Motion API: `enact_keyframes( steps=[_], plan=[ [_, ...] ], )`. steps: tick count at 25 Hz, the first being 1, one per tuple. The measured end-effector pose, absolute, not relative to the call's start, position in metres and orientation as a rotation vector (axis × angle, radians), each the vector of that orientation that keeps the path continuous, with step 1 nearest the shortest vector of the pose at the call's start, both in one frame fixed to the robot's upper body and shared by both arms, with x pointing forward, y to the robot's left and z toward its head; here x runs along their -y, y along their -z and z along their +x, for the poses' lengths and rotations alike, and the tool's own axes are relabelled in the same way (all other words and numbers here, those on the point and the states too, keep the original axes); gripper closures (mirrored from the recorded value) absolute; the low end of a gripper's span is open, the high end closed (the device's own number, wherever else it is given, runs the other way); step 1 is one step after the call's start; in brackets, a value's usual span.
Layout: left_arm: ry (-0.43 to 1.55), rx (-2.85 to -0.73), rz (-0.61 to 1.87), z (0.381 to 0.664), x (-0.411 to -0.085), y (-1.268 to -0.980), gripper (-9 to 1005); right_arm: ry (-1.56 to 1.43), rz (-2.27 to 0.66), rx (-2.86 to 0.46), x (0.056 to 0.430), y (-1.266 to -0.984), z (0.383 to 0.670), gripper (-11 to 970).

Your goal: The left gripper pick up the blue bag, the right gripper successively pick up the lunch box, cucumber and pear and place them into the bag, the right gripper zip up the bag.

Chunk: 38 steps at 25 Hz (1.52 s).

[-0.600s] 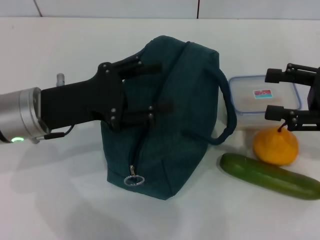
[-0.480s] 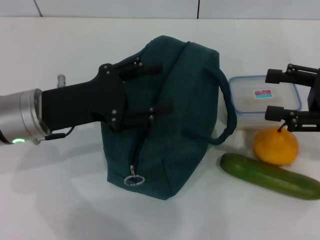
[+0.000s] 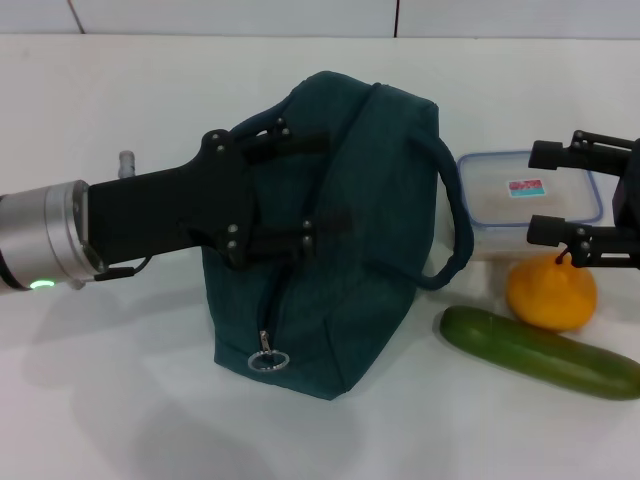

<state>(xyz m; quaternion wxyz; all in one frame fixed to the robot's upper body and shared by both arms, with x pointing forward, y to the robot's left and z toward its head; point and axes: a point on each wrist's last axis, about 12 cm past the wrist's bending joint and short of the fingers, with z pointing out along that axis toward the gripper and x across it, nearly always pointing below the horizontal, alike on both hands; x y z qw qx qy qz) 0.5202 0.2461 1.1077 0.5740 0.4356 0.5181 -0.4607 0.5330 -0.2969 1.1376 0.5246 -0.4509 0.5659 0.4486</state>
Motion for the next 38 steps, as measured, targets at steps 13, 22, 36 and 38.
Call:
enact_keyframes(
  steps=[13,22,36,38],
  plan=[
    [1.058,-1.328,0.952,0.544,-0.257,-1.137,252,-1.063,-1.053,-1.345,0.298,-1.139,0.534,175],
    [1.031,-1.578,0.981,0.558,-0.261,-1.170,272,-1.064,-1.048,-1.340,0.297,-1.139,0.534,175],
    [0.940,-1.795,0.960,0.574,-0.252,-1.154,312,-1.079,-1.045,-1.316,0.287,-1.136,0.532,176],
    [0.929,-1.785,0.966,0.574,-0.252,-1.154,319,-1.080,-1.044,-1.316,0.287,-1.135,0.532,176]
  ],
)
